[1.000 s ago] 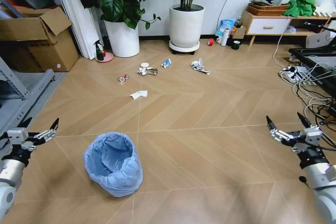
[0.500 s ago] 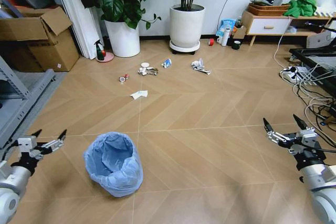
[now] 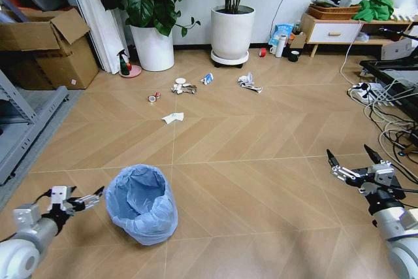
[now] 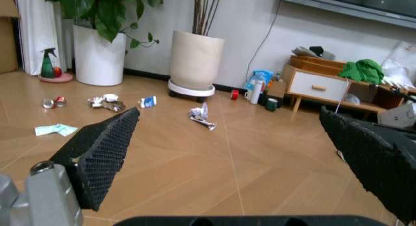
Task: Pick up the trash bin and place the garbage on the floor into it.
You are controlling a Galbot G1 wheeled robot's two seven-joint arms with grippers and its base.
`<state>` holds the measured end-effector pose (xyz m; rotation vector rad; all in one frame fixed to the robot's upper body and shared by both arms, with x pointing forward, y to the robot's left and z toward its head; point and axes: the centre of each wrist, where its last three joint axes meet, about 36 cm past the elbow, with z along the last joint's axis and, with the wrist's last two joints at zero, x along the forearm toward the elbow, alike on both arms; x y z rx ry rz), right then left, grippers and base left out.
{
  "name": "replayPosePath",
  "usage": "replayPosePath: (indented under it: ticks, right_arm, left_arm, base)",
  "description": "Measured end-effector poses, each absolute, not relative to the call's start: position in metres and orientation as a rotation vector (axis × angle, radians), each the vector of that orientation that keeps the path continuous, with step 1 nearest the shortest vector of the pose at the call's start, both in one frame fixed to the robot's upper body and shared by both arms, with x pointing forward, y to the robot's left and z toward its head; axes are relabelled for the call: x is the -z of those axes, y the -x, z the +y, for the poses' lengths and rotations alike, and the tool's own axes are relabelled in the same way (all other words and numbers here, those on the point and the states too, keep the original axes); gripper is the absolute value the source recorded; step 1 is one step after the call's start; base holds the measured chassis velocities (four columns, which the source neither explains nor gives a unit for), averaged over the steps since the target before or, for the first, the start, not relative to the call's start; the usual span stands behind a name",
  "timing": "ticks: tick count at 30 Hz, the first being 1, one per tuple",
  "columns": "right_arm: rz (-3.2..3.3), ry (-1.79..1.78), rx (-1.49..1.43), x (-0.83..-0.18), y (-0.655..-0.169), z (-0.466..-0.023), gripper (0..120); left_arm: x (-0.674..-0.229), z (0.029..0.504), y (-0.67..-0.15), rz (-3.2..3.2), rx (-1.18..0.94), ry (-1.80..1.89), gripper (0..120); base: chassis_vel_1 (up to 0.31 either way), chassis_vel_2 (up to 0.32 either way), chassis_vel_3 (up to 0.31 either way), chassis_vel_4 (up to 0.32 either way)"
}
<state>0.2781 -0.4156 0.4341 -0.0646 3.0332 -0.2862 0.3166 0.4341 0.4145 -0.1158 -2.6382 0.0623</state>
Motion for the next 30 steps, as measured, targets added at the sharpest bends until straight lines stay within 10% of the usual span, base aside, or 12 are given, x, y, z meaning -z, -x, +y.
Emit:
replayPosePath:
  ticks: [18, 30]
  right_arm:
    - [3.046, 0.062, 0.285, -0.43, -0.273, -0.411, 100]
    - [3.051, 0.04, 0.286, -0.429, -0.273, -0.415, 100]
  left_arm:
    - [-0.355, 0.416, -0.362, -2.516, -0.073, 0.151, 97]
    - [-0.362, 0.423, -0.369, -2.549, -0.091, 0.136, 50]
  base:
    - [0.0, 0.0, 0.0, 0.0]
    - [0.0, 0.0, 0.0, 0.0]
